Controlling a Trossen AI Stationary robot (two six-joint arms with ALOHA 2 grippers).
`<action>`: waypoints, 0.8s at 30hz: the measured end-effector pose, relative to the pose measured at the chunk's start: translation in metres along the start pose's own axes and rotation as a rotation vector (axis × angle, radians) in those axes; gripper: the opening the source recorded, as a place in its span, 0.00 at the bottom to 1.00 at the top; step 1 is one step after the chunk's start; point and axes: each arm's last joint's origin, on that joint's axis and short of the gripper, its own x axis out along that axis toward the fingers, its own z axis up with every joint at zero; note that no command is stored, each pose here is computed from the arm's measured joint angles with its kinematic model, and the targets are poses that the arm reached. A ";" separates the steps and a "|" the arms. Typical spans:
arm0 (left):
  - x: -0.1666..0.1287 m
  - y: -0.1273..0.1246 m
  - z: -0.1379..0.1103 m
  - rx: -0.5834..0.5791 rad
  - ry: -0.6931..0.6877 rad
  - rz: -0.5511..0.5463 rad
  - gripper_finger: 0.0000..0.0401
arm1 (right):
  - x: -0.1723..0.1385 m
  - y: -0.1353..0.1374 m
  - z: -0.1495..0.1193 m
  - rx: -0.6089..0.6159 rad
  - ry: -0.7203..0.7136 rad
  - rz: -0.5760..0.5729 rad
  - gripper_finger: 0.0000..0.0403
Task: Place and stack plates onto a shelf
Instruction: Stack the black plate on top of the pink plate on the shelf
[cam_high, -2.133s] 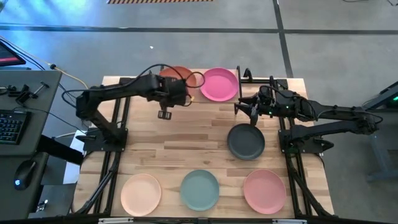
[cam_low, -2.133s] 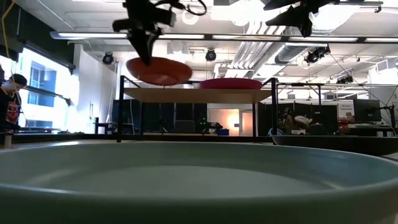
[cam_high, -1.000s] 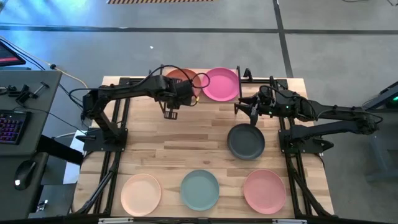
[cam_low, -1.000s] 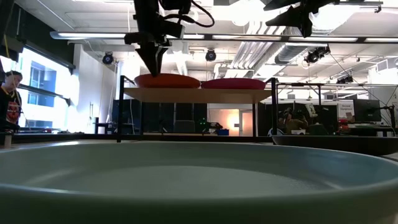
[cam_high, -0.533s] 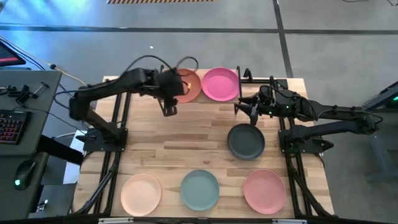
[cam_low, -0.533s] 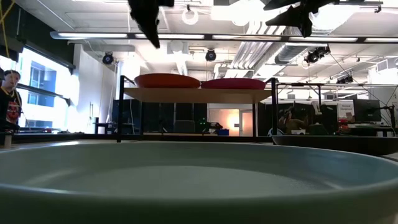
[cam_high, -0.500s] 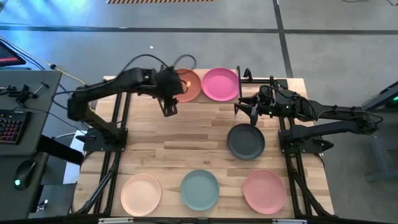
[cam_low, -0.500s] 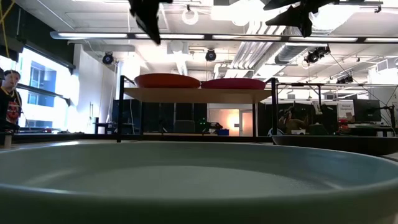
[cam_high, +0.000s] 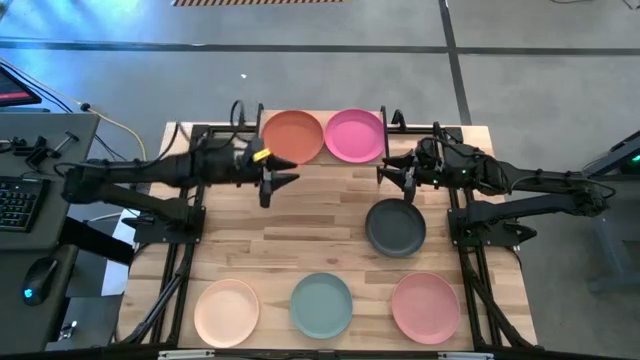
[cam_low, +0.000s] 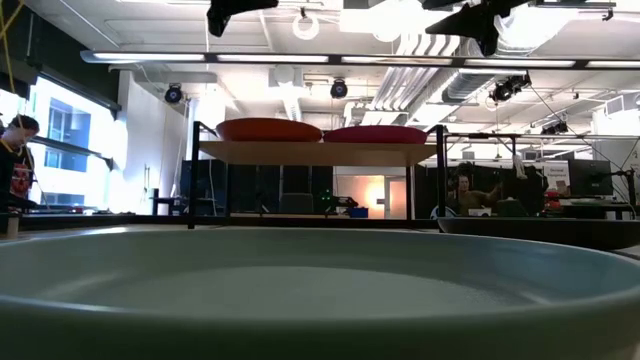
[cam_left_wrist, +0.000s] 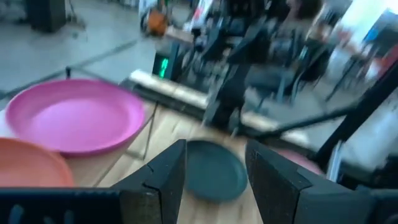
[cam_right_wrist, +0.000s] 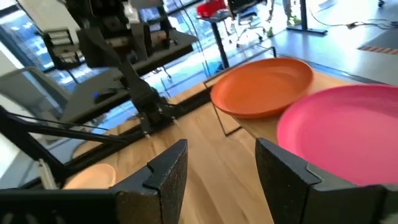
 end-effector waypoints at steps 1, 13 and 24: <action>-0.002 -0.002 -0.005 -0.010 -0.034 -0.007 0.39 | 0.000 0.001 0.001 0.002 -0.007 0.010 0.42; -0.017 -0.008 -0.024 0.010 -0.114 -0.015 0.38 | 0.000 0.001 0.002 0.004 -0.022 0.018 0.42; -0.034 -0.006 -0.020 0.036 -0.106 -0.009 0.38 | 0.000 0.001 0.002 0.008 -0.022 0.018 0.42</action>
